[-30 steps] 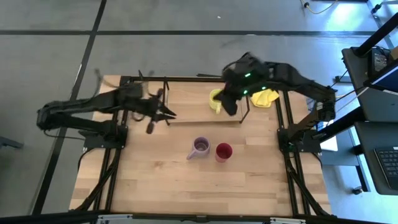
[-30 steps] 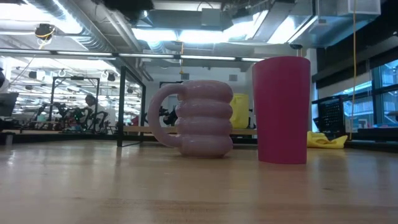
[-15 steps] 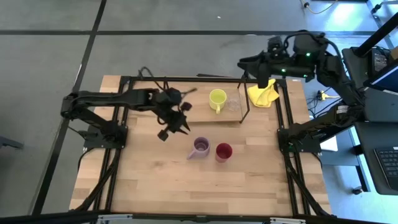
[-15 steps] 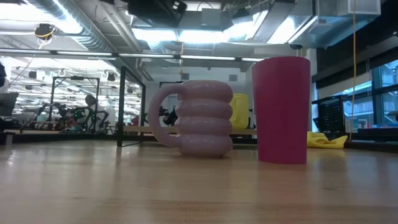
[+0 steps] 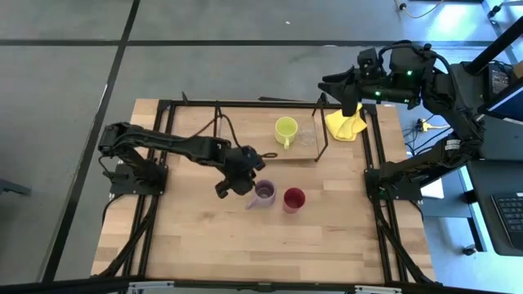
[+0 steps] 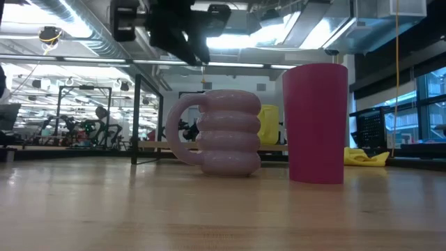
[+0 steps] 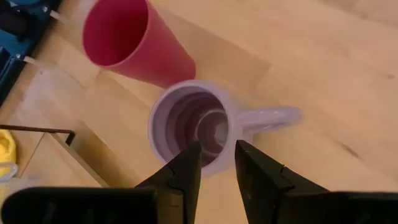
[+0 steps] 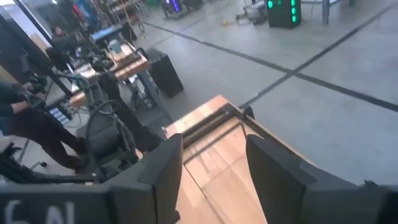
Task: Stack small to large cups/mugs on shelf
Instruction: Put the purple cup on the shelf
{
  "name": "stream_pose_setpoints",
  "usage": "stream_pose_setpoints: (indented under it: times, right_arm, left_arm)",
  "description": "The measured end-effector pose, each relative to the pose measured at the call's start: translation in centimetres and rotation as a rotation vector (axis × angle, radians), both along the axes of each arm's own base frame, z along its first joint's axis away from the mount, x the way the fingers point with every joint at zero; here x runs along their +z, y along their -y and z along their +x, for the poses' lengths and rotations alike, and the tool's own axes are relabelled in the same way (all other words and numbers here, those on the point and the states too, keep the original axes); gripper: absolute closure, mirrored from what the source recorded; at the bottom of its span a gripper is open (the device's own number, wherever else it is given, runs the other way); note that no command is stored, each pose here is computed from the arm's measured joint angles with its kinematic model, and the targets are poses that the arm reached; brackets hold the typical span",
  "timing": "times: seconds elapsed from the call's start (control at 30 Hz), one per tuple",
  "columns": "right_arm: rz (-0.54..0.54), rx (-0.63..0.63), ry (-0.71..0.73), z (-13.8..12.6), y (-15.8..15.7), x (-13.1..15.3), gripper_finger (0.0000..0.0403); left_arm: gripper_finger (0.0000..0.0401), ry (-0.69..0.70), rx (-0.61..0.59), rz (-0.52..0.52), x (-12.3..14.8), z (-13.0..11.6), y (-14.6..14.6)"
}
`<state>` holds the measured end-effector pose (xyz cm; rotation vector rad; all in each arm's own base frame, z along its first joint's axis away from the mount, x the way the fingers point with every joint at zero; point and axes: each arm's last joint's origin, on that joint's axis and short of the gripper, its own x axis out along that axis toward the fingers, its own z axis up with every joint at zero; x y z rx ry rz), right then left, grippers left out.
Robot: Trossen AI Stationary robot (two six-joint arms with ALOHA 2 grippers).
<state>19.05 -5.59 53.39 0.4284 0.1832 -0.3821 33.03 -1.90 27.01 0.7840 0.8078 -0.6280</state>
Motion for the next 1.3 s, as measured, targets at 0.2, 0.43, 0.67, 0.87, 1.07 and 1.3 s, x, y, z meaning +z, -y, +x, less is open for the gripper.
stream_pose_setpoints:
  times: [0.2,0.43,0.67,0.87,1.07,1.3]
  right_arm:
    - [0.009,-0.001,-0.021,-0.1,0.0,-0.2,0.0224]
    - [0.009,-0.001,-0.025,-0.1,0.0,-0.3,0.0224]
    - [-0.005,0.003,-0.03,-0.1,0.0,-0.3,0.0224]
    - [-0.007,0.001,-0.03,-0.1,0.0,-0.2,0.0224]
    - [-0.011,0.002,-0.031,-0.1,0.0,-0.2,0.0224]
    - [-0.016,0.001,-0.033,-0.1,0.0,-0.2,0.0224]
  left_arm:
    - [0.0306,-0.016,-0.007,0.038,-1.3,0.9,0.3]
    - [0.0306,-0.044,-0.018,0.049,-2.3,1.3,0.4]
    - [0.0306,-0.082,-0.03,0.044,-3.5,1.8,0.7]
    - [0.0306,-0.118,-0.051,0.075,-4.8,2.3,1.6]
    - [0.0321,-0.13,-0.035,0.19,-5.5,2.5,1.3]
    - [0.0379,-0.145,0.11,0.249,-4.9,2.5,0.3]
